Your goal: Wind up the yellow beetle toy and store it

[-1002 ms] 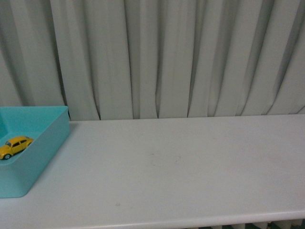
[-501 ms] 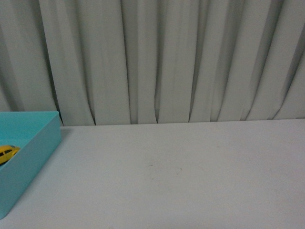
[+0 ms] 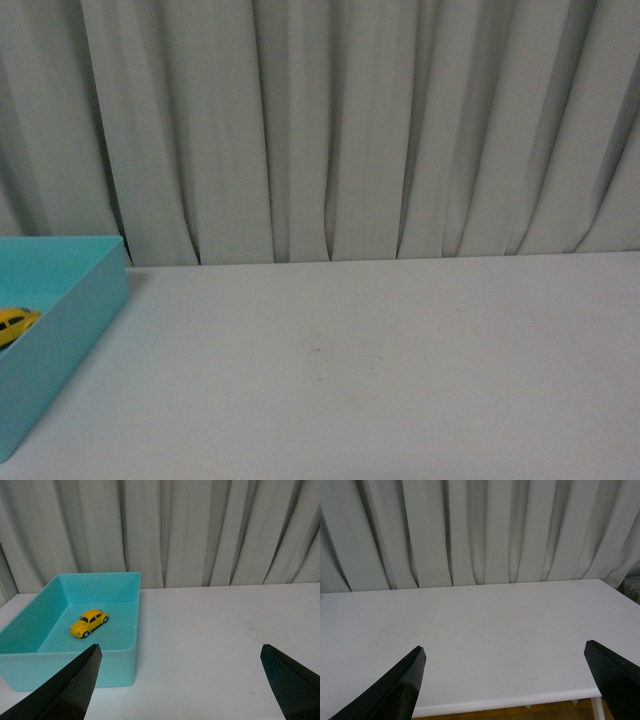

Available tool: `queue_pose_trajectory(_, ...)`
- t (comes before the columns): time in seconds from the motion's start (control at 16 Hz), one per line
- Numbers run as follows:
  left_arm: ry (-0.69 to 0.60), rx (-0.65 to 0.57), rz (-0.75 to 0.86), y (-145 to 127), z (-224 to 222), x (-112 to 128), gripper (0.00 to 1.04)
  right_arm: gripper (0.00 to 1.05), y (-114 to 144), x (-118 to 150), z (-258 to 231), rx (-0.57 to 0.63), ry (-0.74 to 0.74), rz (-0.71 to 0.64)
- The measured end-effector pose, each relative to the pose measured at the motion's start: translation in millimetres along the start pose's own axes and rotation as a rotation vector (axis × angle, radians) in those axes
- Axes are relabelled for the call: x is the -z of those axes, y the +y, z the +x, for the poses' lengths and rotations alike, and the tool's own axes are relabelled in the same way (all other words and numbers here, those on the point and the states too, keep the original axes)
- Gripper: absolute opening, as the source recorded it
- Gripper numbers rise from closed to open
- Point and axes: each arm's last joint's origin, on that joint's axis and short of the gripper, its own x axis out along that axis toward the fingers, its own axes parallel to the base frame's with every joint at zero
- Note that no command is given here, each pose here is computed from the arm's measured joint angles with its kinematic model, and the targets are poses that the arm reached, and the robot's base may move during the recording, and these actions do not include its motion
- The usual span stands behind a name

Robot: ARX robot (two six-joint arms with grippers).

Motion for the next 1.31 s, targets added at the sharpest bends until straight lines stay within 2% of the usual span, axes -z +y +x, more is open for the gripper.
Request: queue_pose_trajectory(1.31,0.000,0.000,0.000,0.0,0.0,0.0,0.98,0.98,0.0,0.0,0.0,0.000,0.000,0.000)
